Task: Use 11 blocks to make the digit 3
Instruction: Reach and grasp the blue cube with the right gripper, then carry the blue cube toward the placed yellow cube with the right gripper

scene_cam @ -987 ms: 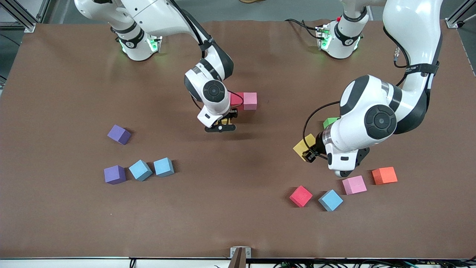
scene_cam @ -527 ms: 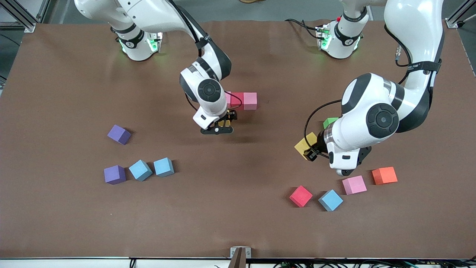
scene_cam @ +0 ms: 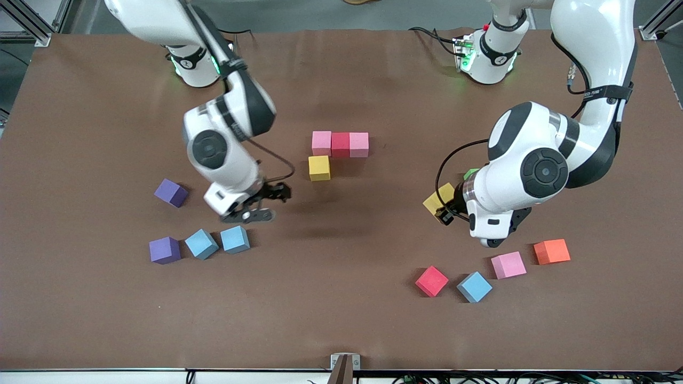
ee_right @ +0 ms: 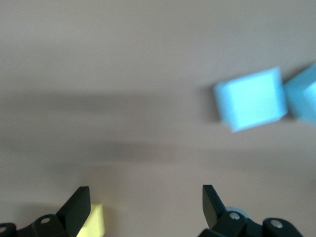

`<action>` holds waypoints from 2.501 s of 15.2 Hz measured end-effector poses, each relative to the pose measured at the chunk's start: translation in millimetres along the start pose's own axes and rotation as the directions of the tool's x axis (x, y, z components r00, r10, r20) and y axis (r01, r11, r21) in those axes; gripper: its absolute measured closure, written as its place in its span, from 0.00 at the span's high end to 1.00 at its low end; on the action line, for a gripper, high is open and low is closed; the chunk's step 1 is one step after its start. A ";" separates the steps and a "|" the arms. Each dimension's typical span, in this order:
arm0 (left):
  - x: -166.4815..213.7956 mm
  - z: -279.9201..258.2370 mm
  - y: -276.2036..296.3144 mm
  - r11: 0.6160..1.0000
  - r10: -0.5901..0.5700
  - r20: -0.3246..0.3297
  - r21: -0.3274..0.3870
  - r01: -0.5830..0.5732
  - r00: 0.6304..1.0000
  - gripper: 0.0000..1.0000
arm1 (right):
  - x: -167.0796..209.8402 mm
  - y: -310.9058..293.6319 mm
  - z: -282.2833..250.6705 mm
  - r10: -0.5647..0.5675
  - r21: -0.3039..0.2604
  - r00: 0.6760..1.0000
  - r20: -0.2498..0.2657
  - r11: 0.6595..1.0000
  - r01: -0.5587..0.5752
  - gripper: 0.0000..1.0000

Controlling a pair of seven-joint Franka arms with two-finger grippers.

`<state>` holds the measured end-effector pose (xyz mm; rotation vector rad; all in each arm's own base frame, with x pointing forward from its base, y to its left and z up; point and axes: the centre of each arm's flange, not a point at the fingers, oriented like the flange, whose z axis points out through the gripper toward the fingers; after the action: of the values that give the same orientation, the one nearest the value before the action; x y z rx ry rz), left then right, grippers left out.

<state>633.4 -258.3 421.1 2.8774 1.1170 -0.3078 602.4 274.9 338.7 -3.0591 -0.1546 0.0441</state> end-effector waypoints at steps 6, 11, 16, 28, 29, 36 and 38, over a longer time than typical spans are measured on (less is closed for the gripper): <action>-1.0 -0.6 -0.1 1.000 0.008 0.000 0.002 -0.008 1.000 0.56 | 62.4 77.7 30.3 -0.293 -0.035 0.956 -0.011 0.956 0.293 1.00; -0.1 -6.7 -0.9 1.000 0.008 -0.006 -0.008 -0.008 1.000 0.56 | 86.2 109.5 85.0 -0.385 -0.103 0.923 0.018 0.917 0.385 1.00; 3.1 -28.6 -2.7 0.999 0.002 -0.026 -0.042 -0.003 1.000 0.56 | 88.3 118.1 99.8 -0.376 -0.090 0.926 0.026 0.922 0.377 1.00; 19.8 -52.9 -12.2 0.996 -0.009 -0.062 -0.092 0.003 0.998 0.56 | 70.9 104.5 124.6 -0.353 0.029 0.933 0.068 0.936 0.351 1.00; 18.6 -60.2 -13.6 0.995 -0.002 -0.070 -0.102 -0.005 0.998 0.56 | 68.9 104.2 127.5 -0.353 0.032 0.933 0.074 0.935 0.352 1.00; 20.3 -83.1 -20.6 0.991 -0.006 -0.086 -0.135 -0.005 0.996 0.56 | 60.7 105.8 138.1 -0.353 0.036 0.931 0.094 0.936 0.352 0.75; 20.5 -77.2 -19.1 0.992 -0.001 -0.079 -0.128 -0.010 0.997 0.56 | 63.8 94.9 128.6 -0.351 0.035 0.933 0.080 0.936 0.349 0.62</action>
<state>648.5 -222.1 493.3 2.8010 1.0985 -0.1181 671.0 197.1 201.4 -2.9589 -0.6967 0.1521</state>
